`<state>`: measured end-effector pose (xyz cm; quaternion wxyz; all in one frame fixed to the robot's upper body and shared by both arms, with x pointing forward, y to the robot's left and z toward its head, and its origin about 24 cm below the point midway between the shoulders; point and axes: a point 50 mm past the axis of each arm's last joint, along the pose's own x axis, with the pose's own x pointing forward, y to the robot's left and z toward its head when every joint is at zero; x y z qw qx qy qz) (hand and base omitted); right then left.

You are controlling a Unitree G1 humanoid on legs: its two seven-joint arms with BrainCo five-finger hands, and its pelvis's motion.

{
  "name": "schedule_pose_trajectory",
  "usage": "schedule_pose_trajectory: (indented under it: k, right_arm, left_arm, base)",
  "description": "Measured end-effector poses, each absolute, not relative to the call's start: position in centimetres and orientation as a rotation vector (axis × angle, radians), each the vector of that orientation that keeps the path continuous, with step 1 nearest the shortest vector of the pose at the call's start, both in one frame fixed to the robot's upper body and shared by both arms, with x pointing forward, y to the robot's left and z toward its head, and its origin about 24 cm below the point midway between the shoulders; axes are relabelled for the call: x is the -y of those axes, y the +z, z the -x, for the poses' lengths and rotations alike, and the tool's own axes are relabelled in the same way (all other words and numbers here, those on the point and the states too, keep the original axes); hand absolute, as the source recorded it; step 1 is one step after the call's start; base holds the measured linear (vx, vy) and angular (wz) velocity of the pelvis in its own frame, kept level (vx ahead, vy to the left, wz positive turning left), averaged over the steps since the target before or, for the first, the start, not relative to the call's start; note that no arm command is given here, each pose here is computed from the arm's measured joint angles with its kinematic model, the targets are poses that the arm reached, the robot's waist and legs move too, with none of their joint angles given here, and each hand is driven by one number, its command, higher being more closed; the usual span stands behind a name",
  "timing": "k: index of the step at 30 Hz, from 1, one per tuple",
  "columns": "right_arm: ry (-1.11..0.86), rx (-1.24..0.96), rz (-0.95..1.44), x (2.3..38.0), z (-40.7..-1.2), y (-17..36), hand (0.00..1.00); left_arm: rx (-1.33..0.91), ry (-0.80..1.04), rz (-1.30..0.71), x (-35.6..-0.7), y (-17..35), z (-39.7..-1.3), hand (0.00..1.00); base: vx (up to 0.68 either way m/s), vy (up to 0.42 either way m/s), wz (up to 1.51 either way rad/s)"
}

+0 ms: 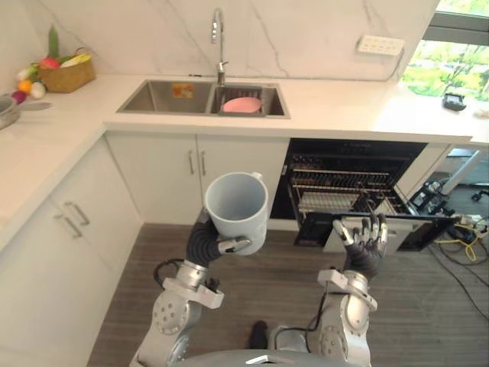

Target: Walk over to the sink, pick up the cup, carry it to the dishwasher, place the cup inside the dishwasher, then close the dishwasher door

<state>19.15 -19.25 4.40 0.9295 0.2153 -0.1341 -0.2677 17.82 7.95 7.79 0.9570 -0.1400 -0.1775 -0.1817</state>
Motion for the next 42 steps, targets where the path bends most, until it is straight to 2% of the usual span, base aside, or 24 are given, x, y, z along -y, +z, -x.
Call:
schedule_pose_trajectory:
  k: [5, 11, 17, 21, 26, 31, 37, 42]
  right_arm:
    - [-0.541, 0.33, -0.467, 18.9, -20.3, 5.8, 0.0]
    - [-0.54, 0.406, -0.476, 19.2, -20.2, 7.5, 0.0]
    - [-0.423, 0.443, -0.503, 17.0, -20.9, 9.9, 0.0]
    - [-0.405, 0.393, -0.489, 16.4, -20.8, 9.5, 0.0]
    - [-0.253, 0.35, -0.472, 15.7, -20.8, 9.4, 0.0]
    - [-0.047, 0.278, -0.457, 13.8, -22.5, 7.9, 0.0]
    - [0.015, 0.263, -0.372, 14.3, -23.5, 7.8, 0.0]
    - [0.124, 0.274, -0.406, 12.8, -24.9, 9.1, 0.0]
  left_arm:
    - [0.369, -0.343, 0.284, -7.4, 8.0, -17.8, 1.0]
    - [0.276, -0.333, 0.243, -6.9, 5.6, -17.3, 1.0]
    - [0.303, -0.307, 0.254, -6.1, 6.9, -17.4, 1.0]
    - [0.373, -0.341, 0.257, -5.9, 8.6, -17.8, 1.0]
    - [0.382, -0.327, 0.267, -5.8, 9.1, -18.4, 1.0]
    - [0.343, -0.135, 0.174, -7.7, 8.3, -20.3, 1.0]
    - [0.351, 0.032, 0.107, -9.1, 8.3, -21.4, 1.0]
    - [0.393, 0.213, -0.009, -11.0, 8.7, -22.1, 1.0]
  base:
    - [0.45, -0.152, -0.73]
    - [0.44, -0.031, -0.96]
    - [0.44, 0.173, -1.4]
    - [0.35, 0.257, -0.61]
    - [0.1, 0.166, -0.57]
    - [-0.01, 0.052, -1.09]
    - [-0.04, -0.024, -0.04]
    - [-0.08, 0.014, 0.02]
